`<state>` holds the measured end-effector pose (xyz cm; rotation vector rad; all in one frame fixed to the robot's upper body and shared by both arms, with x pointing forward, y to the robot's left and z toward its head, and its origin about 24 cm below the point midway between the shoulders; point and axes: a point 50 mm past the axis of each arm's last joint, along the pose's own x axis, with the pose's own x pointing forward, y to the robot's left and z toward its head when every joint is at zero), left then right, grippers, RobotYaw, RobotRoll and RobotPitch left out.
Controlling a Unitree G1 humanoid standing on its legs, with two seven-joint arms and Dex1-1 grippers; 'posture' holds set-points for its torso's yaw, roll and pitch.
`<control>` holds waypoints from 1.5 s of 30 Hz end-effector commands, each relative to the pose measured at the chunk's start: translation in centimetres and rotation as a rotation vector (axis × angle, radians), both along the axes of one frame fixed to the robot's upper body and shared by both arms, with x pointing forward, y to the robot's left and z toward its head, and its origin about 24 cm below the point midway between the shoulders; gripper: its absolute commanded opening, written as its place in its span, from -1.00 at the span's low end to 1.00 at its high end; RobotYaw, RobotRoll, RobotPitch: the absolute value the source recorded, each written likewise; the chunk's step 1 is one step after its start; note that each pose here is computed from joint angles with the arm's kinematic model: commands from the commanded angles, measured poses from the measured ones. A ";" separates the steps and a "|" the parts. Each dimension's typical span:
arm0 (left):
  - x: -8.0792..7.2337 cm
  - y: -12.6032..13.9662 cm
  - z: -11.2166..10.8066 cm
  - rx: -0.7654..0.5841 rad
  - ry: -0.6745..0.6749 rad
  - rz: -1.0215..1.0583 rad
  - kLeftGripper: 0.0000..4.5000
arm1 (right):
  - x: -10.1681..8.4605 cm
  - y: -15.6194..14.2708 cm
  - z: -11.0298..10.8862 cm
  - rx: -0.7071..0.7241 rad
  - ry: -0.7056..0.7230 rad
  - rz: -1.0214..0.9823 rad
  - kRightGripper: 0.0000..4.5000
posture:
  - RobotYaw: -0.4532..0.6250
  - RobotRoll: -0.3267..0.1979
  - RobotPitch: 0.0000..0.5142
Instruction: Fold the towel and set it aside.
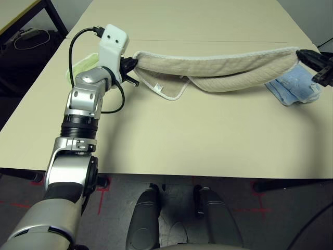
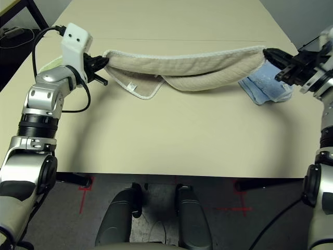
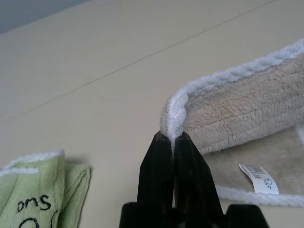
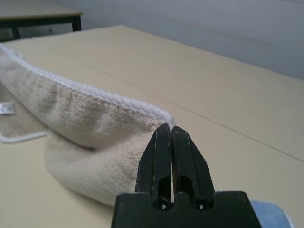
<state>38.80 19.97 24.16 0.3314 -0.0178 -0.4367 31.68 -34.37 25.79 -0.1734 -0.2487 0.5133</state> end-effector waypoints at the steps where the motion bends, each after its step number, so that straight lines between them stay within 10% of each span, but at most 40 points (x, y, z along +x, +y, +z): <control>1: 0.1 1.1 1.6 -0.047 -0.032 -0.043 -0.99 | -0.7 -0.7 2.0 0.111 -0.016 0.015 -1.00 | -0.17 0.25 -0.04; 18: 1.2 2.8 6.6 -0.031 -0.089 -0.046 -0.99 | -0.2 -3.3 3.4 0.103 -0.030 -0.210 -1.00 | -0.18 0.25 -0.04; 31: 2.5 3.9 7.7 0.002 -0.196 0.341 -0.99 | 4.9 1.0 5.2 0.090 -0.157 -0.447 -1.00 | -0.18 0.25 0.06; 45: 1.9 3.4 11.6 -0.101 -0.416 0.412 -0.99 | 5.1 2.4 8.4 0.189 -0.364 -0.510 -1.00 | -0.18 0.25 0.43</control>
